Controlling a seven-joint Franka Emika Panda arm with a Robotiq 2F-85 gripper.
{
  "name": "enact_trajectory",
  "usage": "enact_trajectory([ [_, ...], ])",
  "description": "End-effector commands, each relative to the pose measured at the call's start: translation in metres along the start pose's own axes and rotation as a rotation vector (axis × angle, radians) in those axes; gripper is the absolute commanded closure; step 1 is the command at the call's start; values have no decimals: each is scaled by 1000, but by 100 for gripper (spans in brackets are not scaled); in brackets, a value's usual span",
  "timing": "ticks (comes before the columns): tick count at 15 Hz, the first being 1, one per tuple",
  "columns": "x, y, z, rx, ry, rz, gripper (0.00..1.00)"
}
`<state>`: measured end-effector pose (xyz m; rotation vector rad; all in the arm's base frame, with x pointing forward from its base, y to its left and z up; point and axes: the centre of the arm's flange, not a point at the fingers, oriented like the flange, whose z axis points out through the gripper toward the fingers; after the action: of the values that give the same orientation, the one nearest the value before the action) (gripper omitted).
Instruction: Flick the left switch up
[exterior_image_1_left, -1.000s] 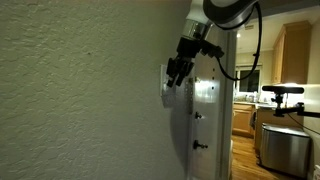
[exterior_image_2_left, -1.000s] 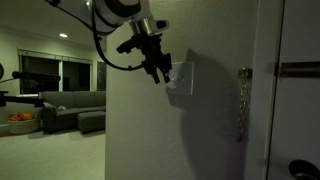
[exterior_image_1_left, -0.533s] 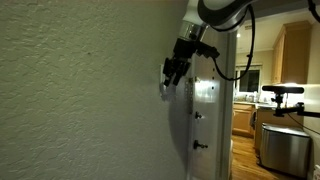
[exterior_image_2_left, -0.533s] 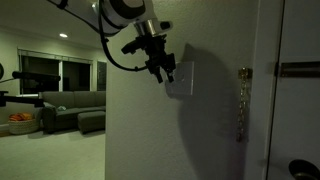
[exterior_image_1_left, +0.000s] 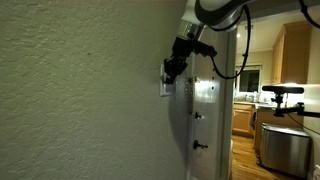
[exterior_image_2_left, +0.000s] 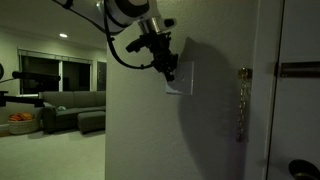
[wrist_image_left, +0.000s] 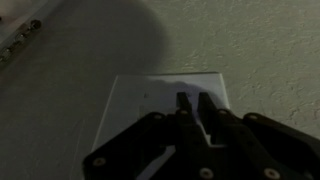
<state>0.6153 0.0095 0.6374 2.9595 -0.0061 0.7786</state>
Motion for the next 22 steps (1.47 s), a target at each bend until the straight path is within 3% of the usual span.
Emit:
enact_trajectory([
  [1,6,9,0,-26,30,-11,74],
  [6,3,7,7,-20,21,-18,50],
  [7,2,7,8,-19,19,-20,55],
  [8,3,6,9,-17,17,-20,78],
  [10,3,5,9,-15,19,-21,82],
  [12,4,4,8,-13,23,-26,94],
  [15,4,4,8,-10,24,-25,97],
  [22,-10,8,-25,-1,0,-23,94],
])
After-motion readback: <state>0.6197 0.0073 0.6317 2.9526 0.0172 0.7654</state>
